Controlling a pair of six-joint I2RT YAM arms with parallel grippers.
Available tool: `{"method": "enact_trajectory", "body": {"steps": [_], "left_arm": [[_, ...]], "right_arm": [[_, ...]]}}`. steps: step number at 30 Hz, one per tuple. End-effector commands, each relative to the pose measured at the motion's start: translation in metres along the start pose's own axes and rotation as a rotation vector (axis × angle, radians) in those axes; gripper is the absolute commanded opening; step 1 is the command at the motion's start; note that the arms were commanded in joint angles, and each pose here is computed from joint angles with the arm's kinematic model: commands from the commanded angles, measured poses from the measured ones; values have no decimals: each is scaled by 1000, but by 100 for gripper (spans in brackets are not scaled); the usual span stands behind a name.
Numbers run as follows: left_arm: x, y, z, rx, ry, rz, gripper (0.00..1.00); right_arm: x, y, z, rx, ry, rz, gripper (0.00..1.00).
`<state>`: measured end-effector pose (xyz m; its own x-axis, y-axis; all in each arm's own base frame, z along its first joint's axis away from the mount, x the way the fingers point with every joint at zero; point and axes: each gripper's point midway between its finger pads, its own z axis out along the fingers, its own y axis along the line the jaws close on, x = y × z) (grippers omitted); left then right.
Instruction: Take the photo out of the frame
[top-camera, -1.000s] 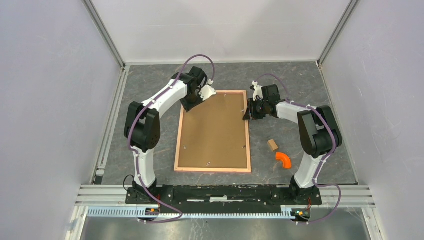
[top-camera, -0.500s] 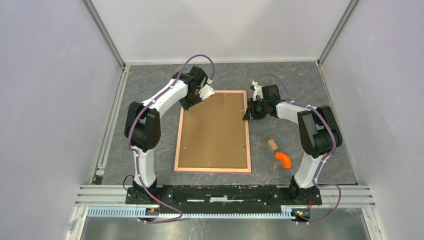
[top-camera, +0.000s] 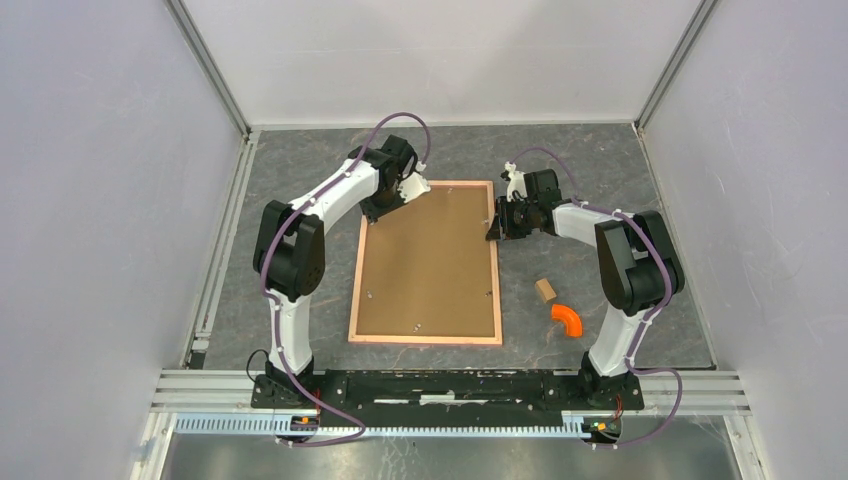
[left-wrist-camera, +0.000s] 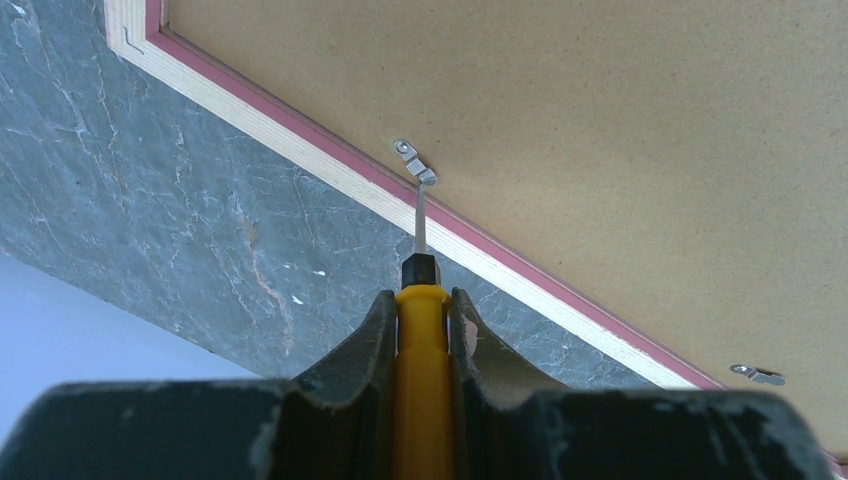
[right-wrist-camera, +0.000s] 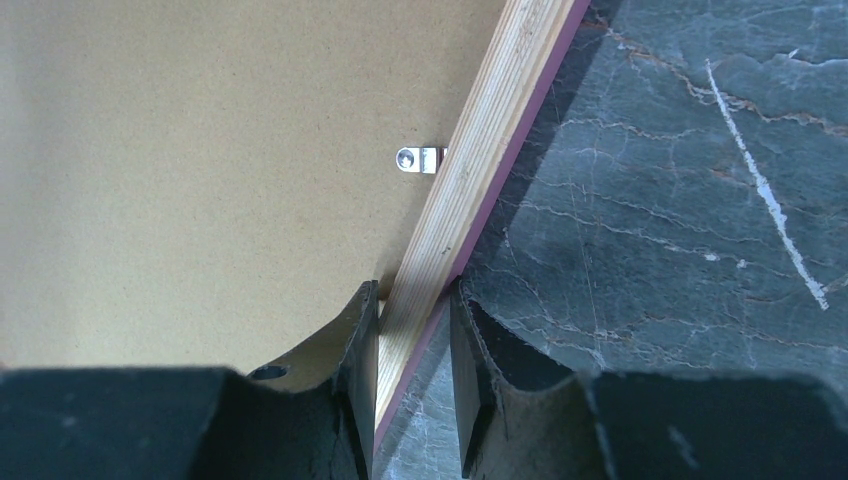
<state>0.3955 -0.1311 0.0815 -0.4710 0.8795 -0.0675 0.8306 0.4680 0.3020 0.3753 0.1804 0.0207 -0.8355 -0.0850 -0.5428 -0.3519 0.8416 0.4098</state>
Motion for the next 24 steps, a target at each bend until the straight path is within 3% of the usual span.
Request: {"method": "enact_trajectory", "body": {"steps": [1, 24], "left_arm": [[-7, 2, 3, -6, -14, -27, 2], [-46, -17, -6, 133, -177, -63, 2]], "right_arm": [[27, -7, 11, 6, 80, 12, 7], [32, -8, 16, 4, 93, 19, 2]]}}
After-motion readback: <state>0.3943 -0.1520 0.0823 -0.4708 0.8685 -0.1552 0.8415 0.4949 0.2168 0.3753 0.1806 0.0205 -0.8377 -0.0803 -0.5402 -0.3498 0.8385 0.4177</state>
